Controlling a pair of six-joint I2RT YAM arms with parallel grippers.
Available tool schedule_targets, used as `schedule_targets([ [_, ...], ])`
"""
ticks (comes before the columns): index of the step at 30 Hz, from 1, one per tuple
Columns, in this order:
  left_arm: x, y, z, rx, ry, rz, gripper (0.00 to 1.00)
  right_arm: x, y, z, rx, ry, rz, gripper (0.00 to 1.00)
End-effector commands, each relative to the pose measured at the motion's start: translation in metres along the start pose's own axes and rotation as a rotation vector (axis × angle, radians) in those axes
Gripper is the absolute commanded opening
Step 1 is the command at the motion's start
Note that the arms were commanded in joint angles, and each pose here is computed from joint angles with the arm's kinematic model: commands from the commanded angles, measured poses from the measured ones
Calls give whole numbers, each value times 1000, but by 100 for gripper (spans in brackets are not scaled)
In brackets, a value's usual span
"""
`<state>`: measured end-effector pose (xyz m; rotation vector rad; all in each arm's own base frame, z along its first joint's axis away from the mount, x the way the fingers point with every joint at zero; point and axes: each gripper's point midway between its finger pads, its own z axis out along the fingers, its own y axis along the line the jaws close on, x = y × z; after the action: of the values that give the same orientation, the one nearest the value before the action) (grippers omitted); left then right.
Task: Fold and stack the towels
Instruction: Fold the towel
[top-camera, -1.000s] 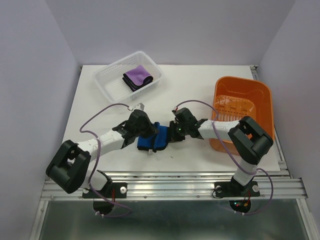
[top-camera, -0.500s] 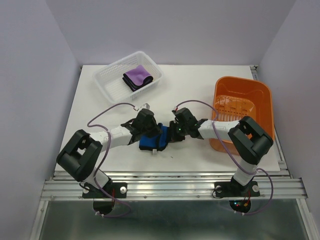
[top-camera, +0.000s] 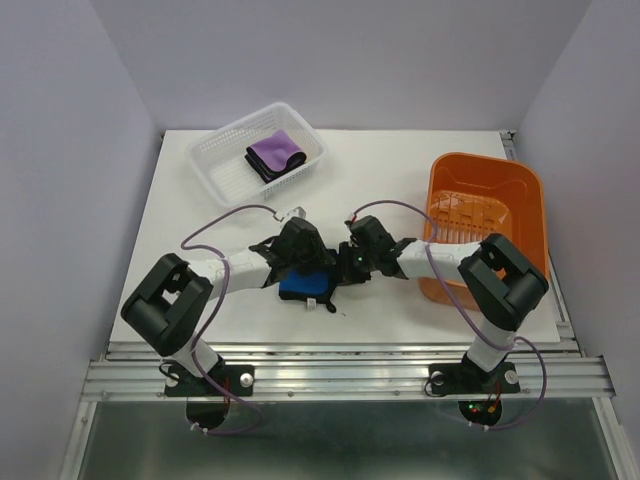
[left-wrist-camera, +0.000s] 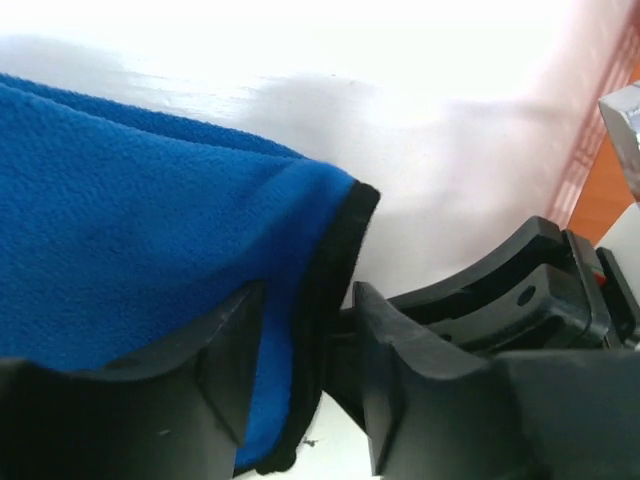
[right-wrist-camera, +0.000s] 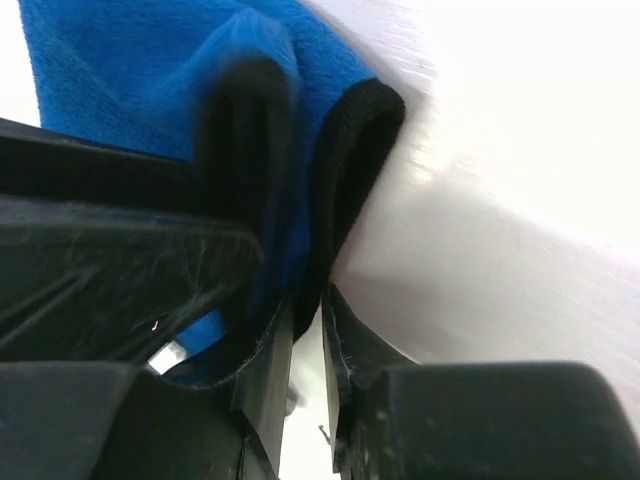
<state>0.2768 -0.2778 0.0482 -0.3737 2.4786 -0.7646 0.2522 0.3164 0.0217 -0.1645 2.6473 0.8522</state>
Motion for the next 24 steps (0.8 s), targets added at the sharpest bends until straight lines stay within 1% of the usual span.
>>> schedule_targets([
  [1, -17, -35, -19, 95, -56, 25, 65, 25, -36, -8, 160, 39, 11, 26],
  [2, -19, -39, -25, 110, -67, 32, 71, 25, -37, -13, 170, 33, 18, 28],
  [3, -21, -42, -29, 121, -73, 33, 75, 24, -38, -15, 179, 23, 23, 30],
  [4, -22, -46, -35, 135, -79, 41, 77, 22, -39, -18, 192, 8, 31, 33],
  [6, -24, -48, -42, 147, -92, 51, 78, 20, -40, -27, 206, -16, 30, 34],
  [8, -28, -52, -53, 166, -111, 67, 81, 18, -41, -37, 215, -37, 38, 35],
  [9, -30, -53, -57, 170, -116, 76, 88, 17, -42, -40, 226, -49, 41, 35],
  [10, -38, -53, -65, 165, -157, 94, 91, 16, -41, -43, 226, -59, 38, 38],
  [11, -38, -47, -67, 144, -163, 112, 98, 16, -41, -47, 225, -62, 39, 41],
  [12, -41, -43, -70, 123, -178, 121, 99, 15, -38, -52, 212, -75, 36, 43],
  [13, -47, -32, -75, 68, -214, 129, 99, 14, -35, -54, 199, -80, 22, 49],
  [14, -50, -26, -79, 40, -231, 137, 99, 13, -33, -57, 187, -87, 14, 53],
  [15, -57, -21, -86, 19, -269, 135, 99, 12, -27, -61, 159, -96, 5, 60],
  [16, -56, -15, -86, -5, -268, 139, 99, 10, -24, -63, 147, -103, -6, 60],
  [17, -56, -11, -91, -15, -276, 149, 99, 7, -20, -65, 129, -111, -32, 68],
  [18, -58, 0, -95, -45, -292, 136, 99, 3, -13, -67, 103, -119, -54, 71],
  [19, -62, -2, -99, -39, -309, 125, 99, 1, -8, -68, 91, -125, -59, 74],
  [22, -60, 20, -105, -86, -319, 97, 99, -7, 9, -63, 50, -138, -115, 85],
  [24, -60, 28, -108, -93, -327, 77, 99, -9, 15, -58, 47, -132, -129, 89],
])
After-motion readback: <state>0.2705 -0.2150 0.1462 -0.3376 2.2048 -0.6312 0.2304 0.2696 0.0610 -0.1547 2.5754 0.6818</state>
